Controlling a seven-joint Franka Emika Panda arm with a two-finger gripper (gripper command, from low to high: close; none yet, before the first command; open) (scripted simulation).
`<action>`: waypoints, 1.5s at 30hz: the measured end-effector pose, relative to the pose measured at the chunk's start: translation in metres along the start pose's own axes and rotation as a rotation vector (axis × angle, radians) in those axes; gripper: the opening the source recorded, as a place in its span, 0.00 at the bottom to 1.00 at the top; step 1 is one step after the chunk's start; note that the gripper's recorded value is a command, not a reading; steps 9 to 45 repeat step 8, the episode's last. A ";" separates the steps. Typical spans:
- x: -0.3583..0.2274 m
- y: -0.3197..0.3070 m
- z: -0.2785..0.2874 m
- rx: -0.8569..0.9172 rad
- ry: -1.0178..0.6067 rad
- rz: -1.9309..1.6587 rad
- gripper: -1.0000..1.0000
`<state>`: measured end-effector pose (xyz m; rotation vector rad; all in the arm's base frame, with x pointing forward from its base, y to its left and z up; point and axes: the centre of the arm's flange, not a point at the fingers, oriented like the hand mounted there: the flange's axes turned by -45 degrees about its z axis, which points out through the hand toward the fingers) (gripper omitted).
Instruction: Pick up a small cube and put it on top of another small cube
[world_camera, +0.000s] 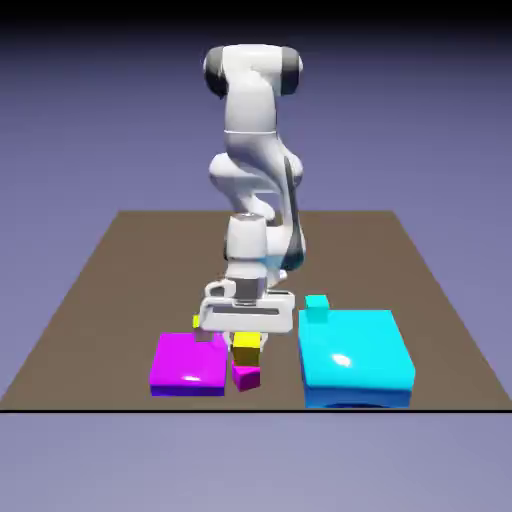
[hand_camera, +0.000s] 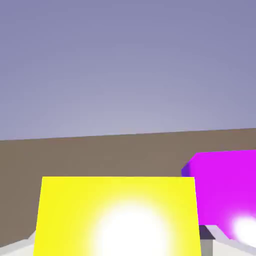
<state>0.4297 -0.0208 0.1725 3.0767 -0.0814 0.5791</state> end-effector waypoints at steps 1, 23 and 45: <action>0.000 0.000 0.000 0.000 0.000 0.000 1.00; 0.007 0.000 -0.064 -0.001 0.000 0.000 1.00; 0.007 0.000 -0.064 -0.001 0.000 0.000 1.00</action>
